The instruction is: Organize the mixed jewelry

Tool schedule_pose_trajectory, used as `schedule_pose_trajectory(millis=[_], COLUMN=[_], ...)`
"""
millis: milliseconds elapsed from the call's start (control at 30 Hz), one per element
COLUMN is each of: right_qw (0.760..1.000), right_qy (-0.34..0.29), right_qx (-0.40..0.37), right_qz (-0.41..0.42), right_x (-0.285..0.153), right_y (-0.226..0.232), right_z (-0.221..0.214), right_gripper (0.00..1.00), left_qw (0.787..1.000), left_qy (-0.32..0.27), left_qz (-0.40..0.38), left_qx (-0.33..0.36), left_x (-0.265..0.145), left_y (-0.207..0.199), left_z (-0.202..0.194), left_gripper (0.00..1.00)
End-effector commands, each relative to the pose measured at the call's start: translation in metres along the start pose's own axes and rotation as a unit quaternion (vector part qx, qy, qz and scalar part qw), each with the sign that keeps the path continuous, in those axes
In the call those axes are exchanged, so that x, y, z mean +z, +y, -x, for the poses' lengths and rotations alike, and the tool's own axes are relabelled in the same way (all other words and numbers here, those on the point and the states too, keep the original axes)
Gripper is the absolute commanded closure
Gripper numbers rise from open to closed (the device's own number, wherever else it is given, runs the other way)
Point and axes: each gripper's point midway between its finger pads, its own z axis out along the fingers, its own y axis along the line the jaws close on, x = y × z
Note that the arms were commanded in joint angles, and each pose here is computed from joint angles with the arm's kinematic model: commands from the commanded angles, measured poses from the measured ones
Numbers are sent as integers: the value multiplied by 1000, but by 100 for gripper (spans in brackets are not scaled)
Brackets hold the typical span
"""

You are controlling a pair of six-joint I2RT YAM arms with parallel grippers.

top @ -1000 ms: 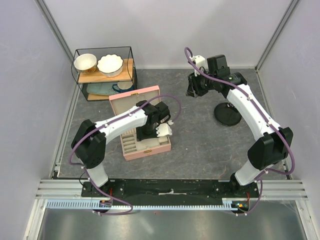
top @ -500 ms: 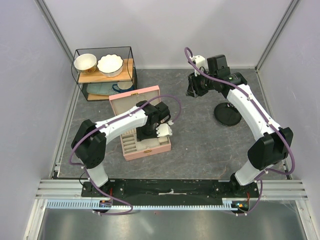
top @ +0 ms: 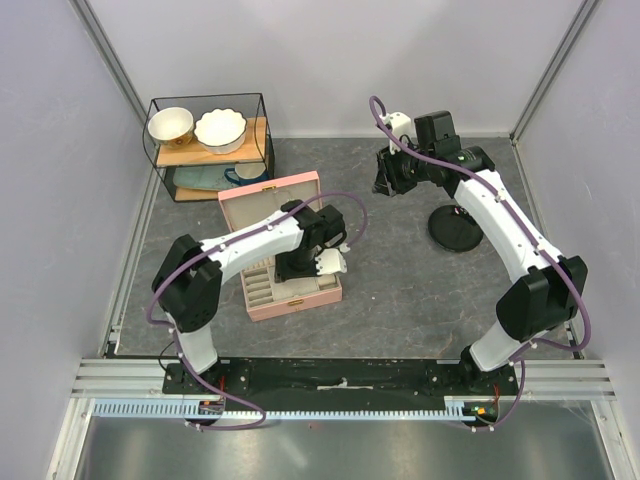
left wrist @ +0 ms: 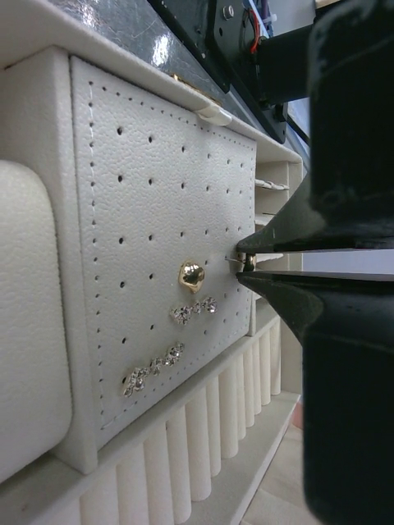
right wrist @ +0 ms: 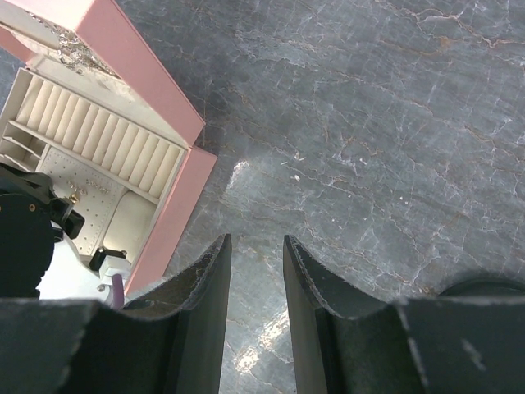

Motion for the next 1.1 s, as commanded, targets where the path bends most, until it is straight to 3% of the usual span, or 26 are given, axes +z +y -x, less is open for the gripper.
schedule_pose_trajectory(millis=[0, 767, 1067], right_qw=[999, 999, 998], right_qy=[-37, -44, -47], right_qx=[-25, -28, -30], right_qz=[2, 0, 0], right_x=[-14, -20, -22], right_y=[6, 8, 9], right_z=[18, 19, 19], right_gripper=[61, 60, 60], left_qw=[1000, 1000, 999], left_qy=[-21, 11, 28], left_qz=[11, 3, -2], left_qx=[6, 22, 28], left_x=[-7, -12, -5], left_y=[7, 4, 2], left_z=[17, 21, 17], left_gripper=[98, 82, 80])
